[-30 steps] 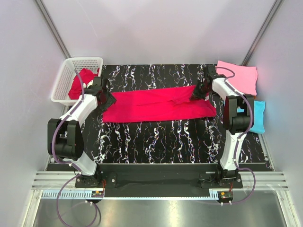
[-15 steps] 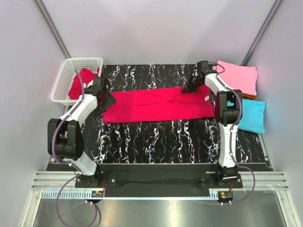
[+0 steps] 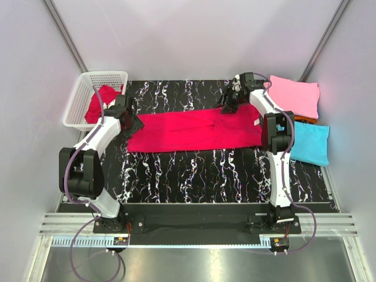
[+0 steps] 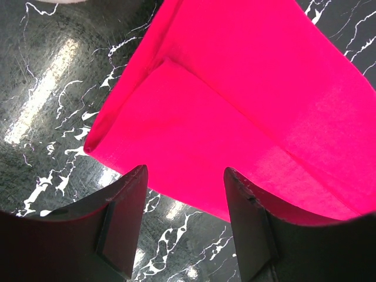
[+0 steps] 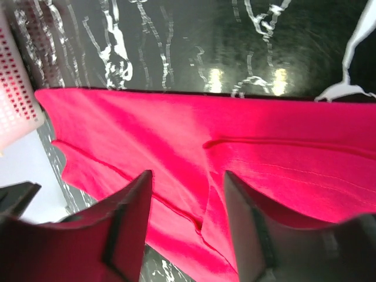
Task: Fold and stack the t-shirts
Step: Fold the tshirt
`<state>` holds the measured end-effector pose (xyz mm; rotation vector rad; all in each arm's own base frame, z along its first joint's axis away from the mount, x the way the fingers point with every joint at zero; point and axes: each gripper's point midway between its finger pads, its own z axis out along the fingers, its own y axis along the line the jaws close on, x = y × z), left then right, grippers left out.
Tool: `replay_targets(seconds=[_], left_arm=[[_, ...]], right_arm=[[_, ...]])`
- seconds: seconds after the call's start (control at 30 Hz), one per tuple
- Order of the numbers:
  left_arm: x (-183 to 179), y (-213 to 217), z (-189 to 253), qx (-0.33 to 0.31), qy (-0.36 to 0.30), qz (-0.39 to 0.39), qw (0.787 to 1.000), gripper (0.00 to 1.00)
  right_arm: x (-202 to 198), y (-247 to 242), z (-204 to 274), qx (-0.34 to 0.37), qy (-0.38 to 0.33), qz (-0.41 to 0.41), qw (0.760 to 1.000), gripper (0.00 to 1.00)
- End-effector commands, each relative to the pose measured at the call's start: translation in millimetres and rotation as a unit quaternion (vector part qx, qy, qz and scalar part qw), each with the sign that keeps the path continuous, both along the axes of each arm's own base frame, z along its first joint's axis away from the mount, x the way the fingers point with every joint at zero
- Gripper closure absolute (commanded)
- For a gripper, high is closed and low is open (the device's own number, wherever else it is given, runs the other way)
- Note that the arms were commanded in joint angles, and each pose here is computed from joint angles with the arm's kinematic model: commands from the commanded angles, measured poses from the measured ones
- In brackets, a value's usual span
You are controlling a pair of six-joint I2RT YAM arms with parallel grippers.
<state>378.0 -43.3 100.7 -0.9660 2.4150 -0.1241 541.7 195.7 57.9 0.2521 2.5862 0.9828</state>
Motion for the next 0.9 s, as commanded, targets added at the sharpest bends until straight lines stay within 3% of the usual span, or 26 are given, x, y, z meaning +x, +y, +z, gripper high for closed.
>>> replay_targets(seconds=[0.0,0.2,0.33,0.63,0.87], left_arm=[[16.4,-1.0,24.8,-0.003,-0.038,-0.007,0.999,0.41],[37.2,-25.7,20.3,-0.031,-0.032,-0.095,0.994,0.40],[43.0,-28.0,0.2,-0.031,0.016,-0.101,0.994,0.39],[52.1,-16.6,-34.5,0.003,0.094,-0.078,0.993,0.39],[37.2,-2.6,-50.6,0.045,0.150,-0.066,0.986,0.38]], right_arm=[[7.9,13.0,38.0,0.025,-0.057,0.036,0.997,0.39],[1.9,-4.9,65.9,-0.022,-0.082,-0.006,0.996,0.36],[-24.2,-27.5,68.1,-0.070,-0.067,-0.042,0.994,0.34],[-89.8,-77.1,20.6,-0.194,0.034,-0.087,0.976,0.33],[-104.0,-96.5,-18.2,-0.255,0.107,-0.099,0.956,0.32]])
